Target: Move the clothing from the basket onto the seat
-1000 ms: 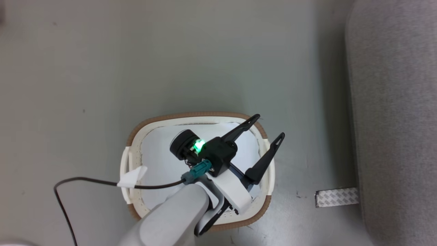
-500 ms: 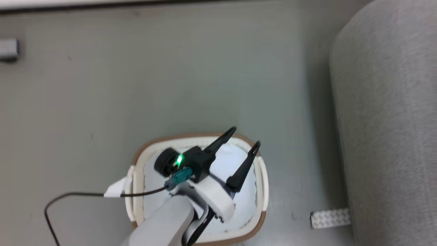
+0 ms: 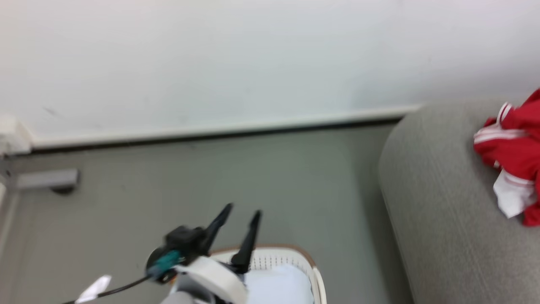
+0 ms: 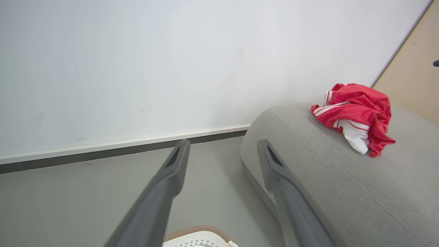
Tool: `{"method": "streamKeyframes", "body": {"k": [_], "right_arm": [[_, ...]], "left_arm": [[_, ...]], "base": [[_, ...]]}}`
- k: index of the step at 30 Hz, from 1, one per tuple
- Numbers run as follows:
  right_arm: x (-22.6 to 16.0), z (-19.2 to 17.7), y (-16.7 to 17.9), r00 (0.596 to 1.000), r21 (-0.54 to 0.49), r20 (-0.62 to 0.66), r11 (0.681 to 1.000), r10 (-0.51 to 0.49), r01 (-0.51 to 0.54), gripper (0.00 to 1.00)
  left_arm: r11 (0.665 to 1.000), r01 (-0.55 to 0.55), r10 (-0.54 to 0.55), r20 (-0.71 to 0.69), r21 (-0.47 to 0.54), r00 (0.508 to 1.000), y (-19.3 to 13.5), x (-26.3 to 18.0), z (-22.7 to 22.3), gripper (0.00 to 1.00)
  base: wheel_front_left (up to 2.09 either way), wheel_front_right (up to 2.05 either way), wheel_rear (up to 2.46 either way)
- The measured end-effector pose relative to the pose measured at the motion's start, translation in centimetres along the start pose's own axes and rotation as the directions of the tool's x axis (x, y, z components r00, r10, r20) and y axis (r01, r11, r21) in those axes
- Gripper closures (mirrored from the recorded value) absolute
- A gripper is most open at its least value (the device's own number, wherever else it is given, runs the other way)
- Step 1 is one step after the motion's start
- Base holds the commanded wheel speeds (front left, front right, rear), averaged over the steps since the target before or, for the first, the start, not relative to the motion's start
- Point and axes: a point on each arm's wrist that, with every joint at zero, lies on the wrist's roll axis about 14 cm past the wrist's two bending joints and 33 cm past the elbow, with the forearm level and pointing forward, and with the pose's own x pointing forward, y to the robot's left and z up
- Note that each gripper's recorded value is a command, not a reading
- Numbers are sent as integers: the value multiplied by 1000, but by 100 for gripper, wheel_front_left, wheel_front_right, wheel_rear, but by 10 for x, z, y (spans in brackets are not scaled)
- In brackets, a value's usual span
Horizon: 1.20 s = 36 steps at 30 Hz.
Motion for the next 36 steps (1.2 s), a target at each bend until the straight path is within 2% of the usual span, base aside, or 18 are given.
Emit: {"method": "streamKeyframes", "body": {"k": [1,2,3,6,7,8,11,14,16,19,24,27,36], "right_arm": [[-9,16,2,998,-7,61,1000,9,-9,0],[-28,48,6,981,9,192,1000,25,-27,0],[-28,48,6,981,9,192,1000,25,-27,0],[-50,83,16,930,22,365,998,48,-60,0],[-54,91,29,903,-8,424,997,69,-72,0],[-54,91,29,903,-8,424,997,69,-72,0],[-55,99,65,844,40,523,986,119,-164,0],[-56,87,98,795,105,593,968,124,-229,0],[-56,80,109,792,122,598,961,127,-247,0],[-57,55,140,782,205,612,932,116,-298,0],[-67,22,181,787,317,611,883,88,-346,0],[-71,10,194,799,364,598,866,65,-343,0],[-81,-1,222,808,392,586,854,53,-341,0]], "left_arm": [[999,-34,34,20,-3,999,6,-6,8,0],[994,-98,100,66,-39,993,17,-20,25,0],[994,-98,100,66,-39,993,17,-20,25,0],[980,-198,197,156,-12,968,43,-39,59,0],[962,-268,272,207,-48,940,60,-56,76,0],[962,-268,272,207,-48,940,60,-56,76,0],[939,-337,344,246,-69,906,77,-82,86,0],[917,-394,396,278,-65,875,90,-109,93,0],[913,-405,403,279,-53,872,92,-113,93,0],[901,-434,426,263,-31,866,97,-122,84,0],[893,-449,430,287,0,856,95,-124,87,0],[896,-445,428,268,2,863,90,-125,76,0],[896,-444,434,190,8,881,89,-126,45,0]], "base": [[0,0,0],[0,0,0],[0,0,0],[0,0,0],[0,0,0],[0,0,0],[0,0,0],[0,0,0],[0,0,0],[0,0,0],[0,0,0],[0,0,0],[0,0,0]]}}
